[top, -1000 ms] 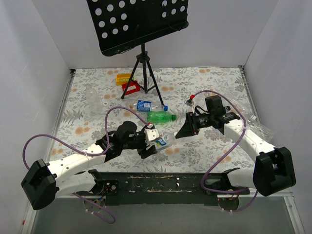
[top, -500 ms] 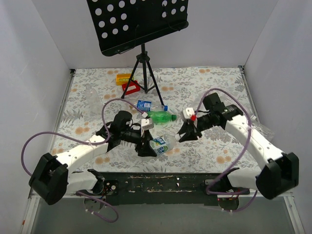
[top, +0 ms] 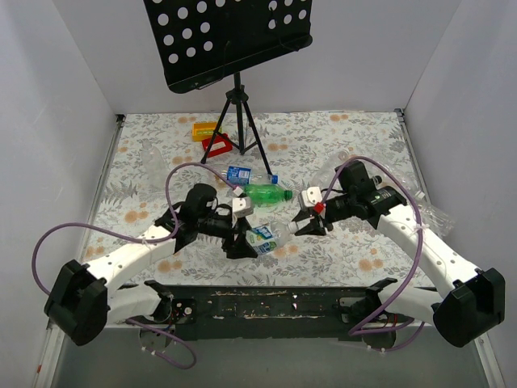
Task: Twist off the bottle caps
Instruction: Unscrew the bottle cap from the plastic bottle.
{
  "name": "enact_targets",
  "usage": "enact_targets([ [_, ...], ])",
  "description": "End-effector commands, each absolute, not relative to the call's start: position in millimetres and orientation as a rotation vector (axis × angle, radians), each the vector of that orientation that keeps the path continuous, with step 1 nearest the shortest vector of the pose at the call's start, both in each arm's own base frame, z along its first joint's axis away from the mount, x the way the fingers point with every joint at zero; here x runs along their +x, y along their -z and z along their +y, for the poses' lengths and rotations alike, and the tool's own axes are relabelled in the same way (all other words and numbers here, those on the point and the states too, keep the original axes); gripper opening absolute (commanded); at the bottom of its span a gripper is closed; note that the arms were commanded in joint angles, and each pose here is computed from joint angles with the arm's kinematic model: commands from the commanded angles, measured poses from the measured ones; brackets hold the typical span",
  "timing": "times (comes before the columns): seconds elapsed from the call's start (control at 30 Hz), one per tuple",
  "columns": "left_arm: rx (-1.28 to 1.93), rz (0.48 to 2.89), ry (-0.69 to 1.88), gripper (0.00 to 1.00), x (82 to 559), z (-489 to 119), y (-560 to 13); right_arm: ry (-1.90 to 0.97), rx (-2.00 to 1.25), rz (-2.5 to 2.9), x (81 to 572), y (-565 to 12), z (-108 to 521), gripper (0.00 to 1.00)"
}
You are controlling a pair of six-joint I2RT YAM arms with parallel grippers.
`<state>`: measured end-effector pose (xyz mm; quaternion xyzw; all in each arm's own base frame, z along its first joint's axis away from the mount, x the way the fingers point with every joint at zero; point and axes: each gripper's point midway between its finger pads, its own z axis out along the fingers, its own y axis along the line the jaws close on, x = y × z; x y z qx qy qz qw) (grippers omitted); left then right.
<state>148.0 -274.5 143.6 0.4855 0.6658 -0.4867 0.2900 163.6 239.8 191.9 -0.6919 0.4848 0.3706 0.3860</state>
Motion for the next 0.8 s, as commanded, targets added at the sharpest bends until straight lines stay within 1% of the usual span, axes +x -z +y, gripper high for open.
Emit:
enact_targets([
  [0.0, 1.281, 1.696, 1.020, 0.00, 172, -268, -147, -1.132, -1.638, 1.330, 151, -205, 246, 0.56],
  [0.07, 1.278, 1.699, 0.946, 0.00, 176, -267, -144, -1.141, -1.609, 1.380, 154, -209, 246, 0.71],
  [0.1, 1.278, 1.698, 0.908, 0.00, 177, -266, -142, -1.142, -1.604, 1.410, 155, -209, 245, 0.75],
  [0.2, 1.279, 1.695, 0.786, 0.00, 181, -263, -138, -1.154, -1.595, 1.498, 156, -214, 238, 0.80],
  [0.37, 1.286, 1.662, 0.641, 0.00, 181, -263, -140, -1.179, -1.595, 1.543, 147, -216, 226, 0.82],
  [0.47, 1.284, 1.647, 0.591, 0.00, 177, -264, -143, -1.133, -1.577, 1.561, 150, -215, 220, 0.83],
  [0.53, 1.277, 1.644, 0.556, 0.00, 176, -264, -143, -1.152, -1.520, 1.604, 153, -215, 218, 0.83],
  [0.67, 1.288, 1.641, 0.503, 0.00, 170, -269, -141, -1.323, -1.277, 1.743, 164, -218, 220, 0.82],
  [0.77, 1.294, 1.654, 0.431, 0.00, 170, -272, -135, -1.353, -1.042, 1.920, 184, -210, 220, 0.79],
])
